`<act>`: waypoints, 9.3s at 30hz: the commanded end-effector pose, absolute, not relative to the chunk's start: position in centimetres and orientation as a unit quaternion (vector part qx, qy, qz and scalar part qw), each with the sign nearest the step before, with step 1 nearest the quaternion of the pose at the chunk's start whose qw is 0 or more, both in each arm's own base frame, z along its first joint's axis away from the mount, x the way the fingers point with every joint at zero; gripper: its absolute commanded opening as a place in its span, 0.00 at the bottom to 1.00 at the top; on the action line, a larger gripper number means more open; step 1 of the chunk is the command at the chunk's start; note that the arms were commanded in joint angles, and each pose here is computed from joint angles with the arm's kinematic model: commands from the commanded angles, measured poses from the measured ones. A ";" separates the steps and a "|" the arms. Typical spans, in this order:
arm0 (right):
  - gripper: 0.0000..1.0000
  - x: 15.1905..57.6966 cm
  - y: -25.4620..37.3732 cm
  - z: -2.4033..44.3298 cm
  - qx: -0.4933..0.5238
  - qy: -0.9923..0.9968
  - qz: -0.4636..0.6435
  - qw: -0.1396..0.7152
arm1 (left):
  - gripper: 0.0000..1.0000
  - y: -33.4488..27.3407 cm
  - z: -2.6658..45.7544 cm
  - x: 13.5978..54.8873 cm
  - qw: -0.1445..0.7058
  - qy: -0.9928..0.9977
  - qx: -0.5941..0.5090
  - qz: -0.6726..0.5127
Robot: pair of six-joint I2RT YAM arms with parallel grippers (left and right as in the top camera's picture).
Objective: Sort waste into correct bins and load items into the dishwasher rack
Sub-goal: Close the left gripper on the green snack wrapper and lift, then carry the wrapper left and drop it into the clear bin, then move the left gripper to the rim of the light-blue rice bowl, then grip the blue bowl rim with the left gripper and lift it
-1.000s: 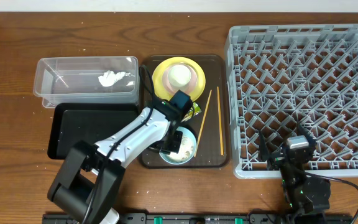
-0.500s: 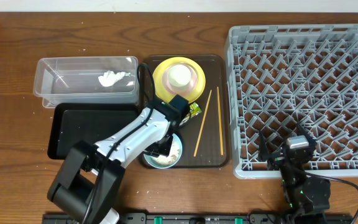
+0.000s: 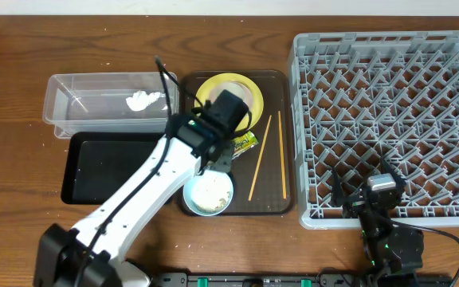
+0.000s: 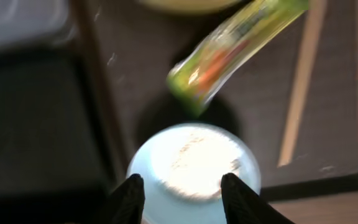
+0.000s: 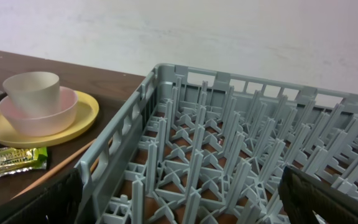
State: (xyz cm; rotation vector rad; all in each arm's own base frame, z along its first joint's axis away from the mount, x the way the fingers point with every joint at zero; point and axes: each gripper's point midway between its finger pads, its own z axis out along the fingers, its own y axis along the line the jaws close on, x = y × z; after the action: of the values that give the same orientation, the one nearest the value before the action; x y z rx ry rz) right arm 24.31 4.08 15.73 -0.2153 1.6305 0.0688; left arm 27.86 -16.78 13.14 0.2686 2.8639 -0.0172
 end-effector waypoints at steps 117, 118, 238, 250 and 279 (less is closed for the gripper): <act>0.99 24.3 4.2 15.7 -0.101 0.725 0.029 0.680 | 0.22 -0.9 15.5 35.9 0.190 0.908 -0.361 -0.100; 0.99 24.3 4.2 15.7 -0.101 0.725 0.029 0.680 | 0.19 -0.9 14.9 34.3 0.159 0.914 -0.364 -0.087; 0.99 24.3 4.2 15.7 -0.101 0.725 0.029 0.680 | 0.06 -21.3 4.0 23.9 0.122 0.984 0.127 0.006; 0.99 24.3 4.2 15.7 -0.101 0.725 0.029 0.680 | 0.06 -21.7 5.6 24.9 0.156 0.976 0.153 -0.006; 0.99 24.3 4.2 15.7 -0.101 0.725 0.029 0.680 | 0.06 -21.4 10.4 25.5 0.211 0.963 0.160 -0.047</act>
State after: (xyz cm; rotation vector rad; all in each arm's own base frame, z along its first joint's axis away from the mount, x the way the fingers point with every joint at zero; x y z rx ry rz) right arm 24.31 4.07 15.73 -0.2150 1.6305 0.0685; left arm 24.27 -21.58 7.51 0.4910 2.7480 -0.0897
